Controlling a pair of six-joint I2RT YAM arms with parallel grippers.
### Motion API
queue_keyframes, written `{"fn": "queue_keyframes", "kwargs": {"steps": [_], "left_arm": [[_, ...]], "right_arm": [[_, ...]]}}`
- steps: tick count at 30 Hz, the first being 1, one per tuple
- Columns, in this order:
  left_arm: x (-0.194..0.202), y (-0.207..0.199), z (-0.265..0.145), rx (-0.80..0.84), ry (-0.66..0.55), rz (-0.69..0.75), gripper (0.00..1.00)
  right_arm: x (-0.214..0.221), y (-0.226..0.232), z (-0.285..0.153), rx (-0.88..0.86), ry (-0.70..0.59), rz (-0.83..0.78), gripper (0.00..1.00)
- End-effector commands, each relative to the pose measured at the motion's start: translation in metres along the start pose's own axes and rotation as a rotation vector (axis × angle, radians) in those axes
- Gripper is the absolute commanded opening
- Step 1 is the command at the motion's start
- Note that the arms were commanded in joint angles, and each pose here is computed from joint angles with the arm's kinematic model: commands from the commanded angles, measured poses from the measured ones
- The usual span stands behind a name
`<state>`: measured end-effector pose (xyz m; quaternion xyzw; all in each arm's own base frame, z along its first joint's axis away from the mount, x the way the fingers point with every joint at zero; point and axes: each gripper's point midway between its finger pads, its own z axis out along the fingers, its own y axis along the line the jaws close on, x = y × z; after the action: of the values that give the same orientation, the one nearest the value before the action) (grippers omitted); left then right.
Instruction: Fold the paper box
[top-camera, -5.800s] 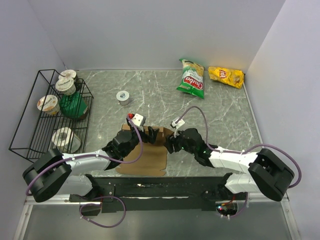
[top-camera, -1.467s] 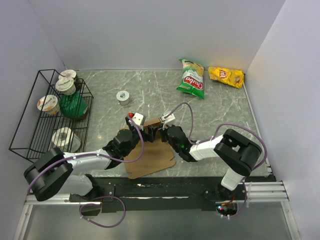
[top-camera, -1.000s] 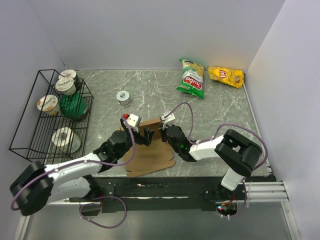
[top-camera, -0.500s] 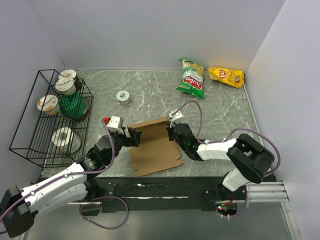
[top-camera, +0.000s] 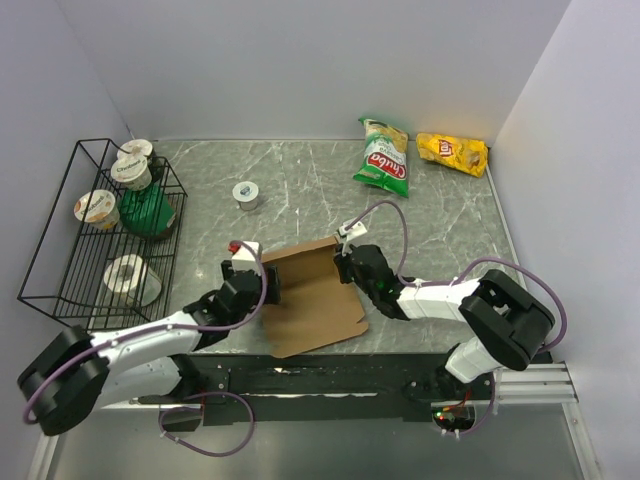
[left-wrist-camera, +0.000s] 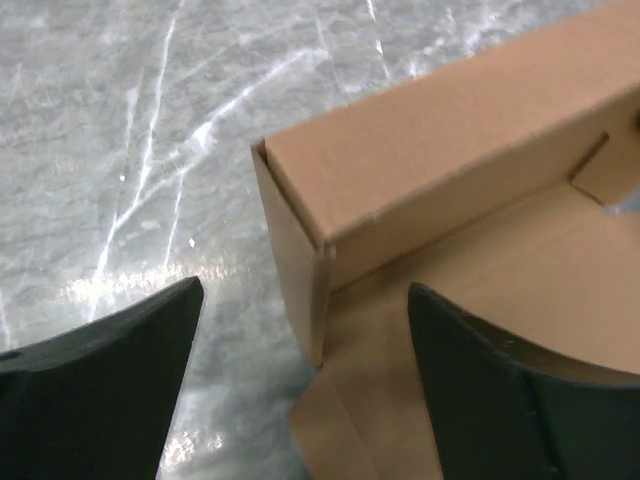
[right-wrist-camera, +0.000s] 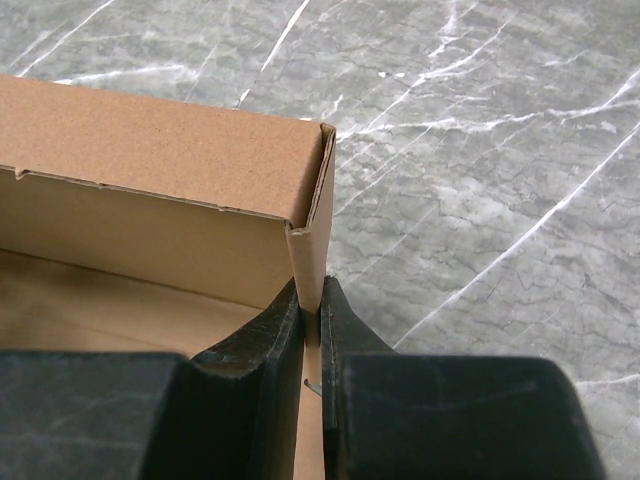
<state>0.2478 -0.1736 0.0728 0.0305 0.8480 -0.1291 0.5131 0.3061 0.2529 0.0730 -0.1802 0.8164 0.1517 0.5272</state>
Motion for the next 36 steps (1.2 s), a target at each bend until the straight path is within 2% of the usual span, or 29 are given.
{"fn": "queue_keyframes", "kwargs": {"steps": [1, 2, 4, 5, 7, 8, 11, 20, 36], "left_arm": [[-0.030, -0.007, 0.015, -0.049, -0.092, -0.067, 0.75], [-0.030, -0.008, 0.017, -0.050, -0.098, -0.072, 0.64], [-0.028, -0.005, 0.019, -0.063, -0.103, -0.071, 0.54], [-0.027, -0.005, 0.019, -0.062, -0.109, -0.071, 0.45], [-0.030, -0.006, 0.019, -0.050, -0.133, -0.070, 0.35], [-0.031, -0.007, 0.018, -0.047, -0.139, -0.071, 0.23], [-0.031, -0.004, 0.018, -0.064, -0.146, -0.060, 0.10], [-0.030, 0.001, 0.018, -0.087, -0.151, -0.066, 0.01], [-0.039, 0.001, 0.013, -0.086, -0.166, -0.049, 0.01]], "right_arm": [[-0.017, 0.000, -0.003, -0.004, -0.045, 0.038, 0.00], [-0.017, 0.000, -0.003, 0.000, -0.040, 0.038, 0.00], [-0.018, -0.002, -0.002, 0.014, -0.041, 0.039, 0.00], [-0.016, -0.003, -0.002, 0.021, -0.034, 0.038, 0.00], [-0.019, -0.008, 0.000, 0.053, -0.038, 0.042, 0.00], [-0.021, -0.010, 0.001, 0.068, -0.041, 0.047, 0.00], [-0.019, -0.017, 0.004, 0.124, -0.030, 0.051, 0.00], [-0.014, -0.046, 0.004, 0.354, 0.011, 0.066, 0.00], [-0.008, -0.076, -0.009, 0.549, -0.027, 0.056, 0.00]]}}
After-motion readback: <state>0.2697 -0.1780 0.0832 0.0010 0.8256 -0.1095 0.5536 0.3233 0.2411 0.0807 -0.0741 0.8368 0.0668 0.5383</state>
